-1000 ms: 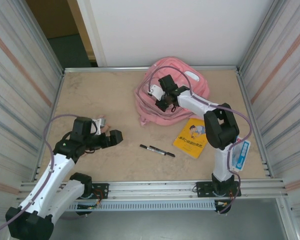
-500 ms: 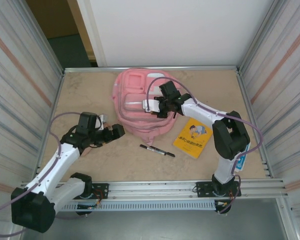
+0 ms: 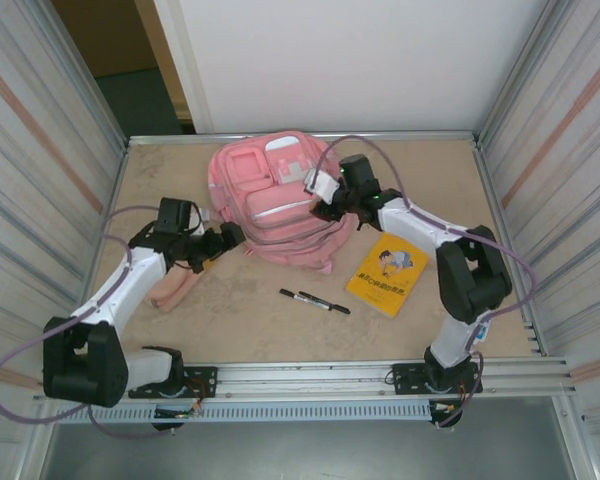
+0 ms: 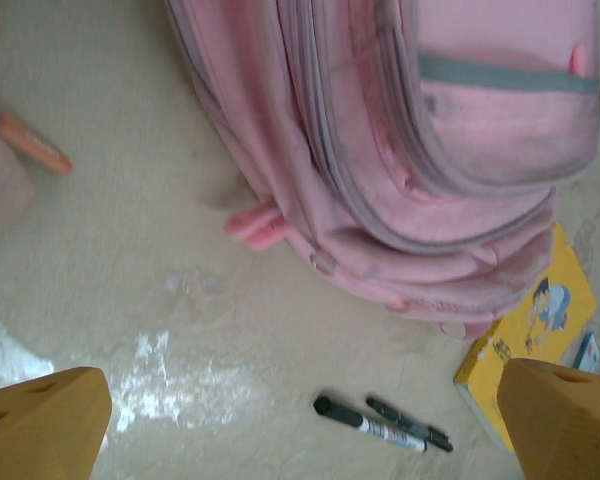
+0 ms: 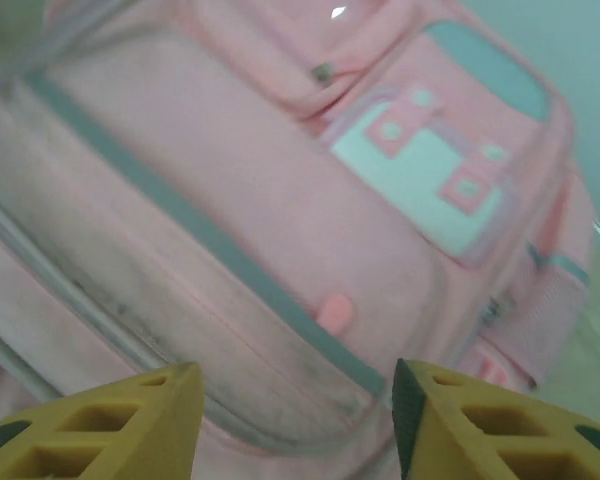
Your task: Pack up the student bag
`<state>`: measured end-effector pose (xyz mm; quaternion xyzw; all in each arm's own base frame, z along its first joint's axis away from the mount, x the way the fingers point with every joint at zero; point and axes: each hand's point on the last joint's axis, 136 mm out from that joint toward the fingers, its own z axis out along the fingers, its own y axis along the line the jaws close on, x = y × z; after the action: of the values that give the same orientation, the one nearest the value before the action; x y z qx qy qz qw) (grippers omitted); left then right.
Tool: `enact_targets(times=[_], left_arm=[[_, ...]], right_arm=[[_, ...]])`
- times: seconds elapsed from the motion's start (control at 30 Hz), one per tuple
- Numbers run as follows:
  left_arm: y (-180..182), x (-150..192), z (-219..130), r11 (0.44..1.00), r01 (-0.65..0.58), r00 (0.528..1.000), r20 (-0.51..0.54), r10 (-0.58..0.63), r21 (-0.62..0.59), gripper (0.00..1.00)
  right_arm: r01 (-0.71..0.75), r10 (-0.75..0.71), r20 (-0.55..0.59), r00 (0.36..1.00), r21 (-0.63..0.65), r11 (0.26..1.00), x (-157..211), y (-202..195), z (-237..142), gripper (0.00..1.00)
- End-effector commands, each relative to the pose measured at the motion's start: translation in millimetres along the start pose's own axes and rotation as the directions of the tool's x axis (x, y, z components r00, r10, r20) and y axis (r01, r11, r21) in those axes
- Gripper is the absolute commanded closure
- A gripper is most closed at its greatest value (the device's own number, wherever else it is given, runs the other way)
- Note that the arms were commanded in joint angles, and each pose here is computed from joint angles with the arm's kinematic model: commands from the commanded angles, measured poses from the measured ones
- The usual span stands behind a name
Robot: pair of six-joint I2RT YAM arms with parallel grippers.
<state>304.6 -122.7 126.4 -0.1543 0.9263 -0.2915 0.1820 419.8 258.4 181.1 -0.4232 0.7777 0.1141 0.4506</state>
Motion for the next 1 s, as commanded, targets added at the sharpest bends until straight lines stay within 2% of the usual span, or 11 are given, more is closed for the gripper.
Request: enact_targets(times=[0.0,0.07,0.17,0.27,0.47,0.57,0.63,0.7,0.77,0.8,0.97], left_arm=[[6,-20,6,0.998,0.036,0.999,0.034,-0.035,-0.05,0.06],[5,-25,17,0.998,0.056,0.998,0.032,-0.055,-0.038,0.14],[2,-29,33,0.997,0.051,0.999,0.012,-0.05,-0.05,0.19],[-3,-29,49,0.996,0.024,1.0,-0.003,-0.024,-0.085,0.17],[-32,-19,86,0.999,0.001,0.998,-0.068,-0.004,-0.039,0.19],[-36,-15,99,0.998,0.009,0.997,-0.077,-0.014,-0.07,0.46],[-40,-12,104,0.997,0.013,0.996,-0.088,-0.02,-0.076,0.57],[-45,-11,101,0.997,0.023,0.996,-0.086,-0.03,-0.073,0.8],[-54,-10,94,0.998,0.038,0.996,-0.08,-0.041,-0.041,0.95],[-61,-11,89,0.999,0.038,0.996,-0.074,-0.039,-0.015,1.0],[-90,-18,57,0.996,0.032,0.999,-0.036,-0.03,0.079,1.0]], right_arm=[[-0.559,0.562,0.046,0.826,-0.06,0.827,-13,4,-41,0.42],[-0.721,0.724,-0.024,0.69,-0.117,0.683,1,18,-51,0.35],[-0.885,0.877,-0.13,0.463,-0.004,0.466,37,31,-56,0.33],[-0.939,0.919,-0.227,0.323,0.04,0.34,58,56,-57,0.34],[-0.917,0.91,-0.221,0.35,0.117,0.382,74,80,-56,0.35],[-0.929,0.914,-0.248,0.321,0.106,0.355,73,89,-50,0.35],[-0.93,0.908,-0.261,0.327,0.081,0.358,69,96,-45,0.35],[-0.927,0.903,-0.266,0.337,0.072,0.367,65,98,-44,0.34],[-0.925,0.899,-0.274,0.342,0.071,0.374,64,99,-44,0.34],[-0.922,0.895,-0.274,0.351,0.065,0.382,64,99,-43,0.34],[-0.881,0.838,-0.305,0.452,-0.01,0.472,59,111,-40,0.35]])
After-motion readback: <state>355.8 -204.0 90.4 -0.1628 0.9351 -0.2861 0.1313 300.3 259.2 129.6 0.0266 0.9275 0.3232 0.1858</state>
